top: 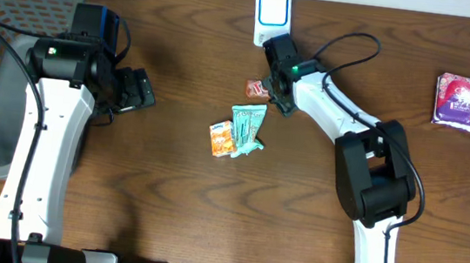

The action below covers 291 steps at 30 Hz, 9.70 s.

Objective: Scan the item barcode
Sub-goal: 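Reach the right gripper to the red-brown wrapper and grasp it, then lift the wrapper up toward the scanner with the right gripper, then carry the wrapper to the right table edge and release it, then reach the right gripper to the green pack and grasp it, then hold the green pack up in front of the scanner, then carry the green pack to the right edge and release it, then reach the right gripper to the Kleenex pack and grasp it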

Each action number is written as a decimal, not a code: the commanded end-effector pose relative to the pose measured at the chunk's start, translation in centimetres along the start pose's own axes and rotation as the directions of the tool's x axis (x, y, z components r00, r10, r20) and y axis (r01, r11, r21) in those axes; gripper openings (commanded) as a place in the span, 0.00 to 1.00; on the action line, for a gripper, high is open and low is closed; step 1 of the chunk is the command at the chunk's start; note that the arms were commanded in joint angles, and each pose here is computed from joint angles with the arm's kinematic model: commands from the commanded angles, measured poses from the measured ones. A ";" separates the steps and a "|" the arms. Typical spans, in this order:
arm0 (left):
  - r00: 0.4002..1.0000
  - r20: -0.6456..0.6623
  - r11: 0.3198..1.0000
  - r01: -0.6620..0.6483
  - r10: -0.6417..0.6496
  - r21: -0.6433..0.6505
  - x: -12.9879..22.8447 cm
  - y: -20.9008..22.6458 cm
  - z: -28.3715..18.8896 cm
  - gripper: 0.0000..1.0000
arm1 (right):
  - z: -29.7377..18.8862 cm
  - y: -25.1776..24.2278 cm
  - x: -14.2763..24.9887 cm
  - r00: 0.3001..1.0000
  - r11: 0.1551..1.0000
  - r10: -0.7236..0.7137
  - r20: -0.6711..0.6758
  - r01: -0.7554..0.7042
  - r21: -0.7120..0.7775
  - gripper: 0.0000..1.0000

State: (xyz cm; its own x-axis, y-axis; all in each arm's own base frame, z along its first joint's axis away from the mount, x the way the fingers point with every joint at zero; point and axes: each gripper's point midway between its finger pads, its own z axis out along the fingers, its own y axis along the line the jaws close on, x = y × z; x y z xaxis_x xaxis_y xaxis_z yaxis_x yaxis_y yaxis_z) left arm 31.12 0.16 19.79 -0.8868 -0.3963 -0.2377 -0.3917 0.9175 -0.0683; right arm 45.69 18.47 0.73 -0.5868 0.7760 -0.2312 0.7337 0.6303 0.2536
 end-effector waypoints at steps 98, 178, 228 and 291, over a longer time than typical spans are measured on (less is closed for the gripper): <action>1.000 -0.008 1.000 -0.002 0.002 -0.022 0.1 0.5 0.3 0.98 | -11.1 10.1 -19.1 0.863 0.560 -0.375 0.338 0.502 -0.659 0.01; 1.000 -0.008 1.000 -0.002 0.002 -0.022 0.1 0.5 0.3 0.98 | -9.4 0.1 6.7 0.470 0.338 -0.879 -0.082 0.492 -0.802 0.01; 1.000 -0.008 1.000 -0.002 0.002 -0.022 0.1 0.5 0.3 0.98 | -14.1 16.6 -17.1 0.987 0.298 -0.117 0.114 0.145 -0.943 0.01; 1.000 -0.008 1.000 -0.002 0.002 -0.022 0.1 0.5 0.3 0.98 | -9.1 -2.4 13.2 0.454 0.556 -0.831 -0.322 0.648 -0.521 0.69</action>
State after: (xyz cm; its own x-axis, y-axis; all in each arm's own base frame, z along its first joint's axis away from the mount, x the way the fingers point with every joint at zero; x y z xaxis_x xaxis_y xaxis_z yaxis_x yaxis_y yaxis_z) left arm 31.13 0.17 19.79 -0.8867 -0.3963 -0.2382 -0.3918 0.9175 -0.0681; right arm 33.83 27.51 8.00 -0.9729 -0.2226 -0.0631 -0.2188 0.7969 0.5631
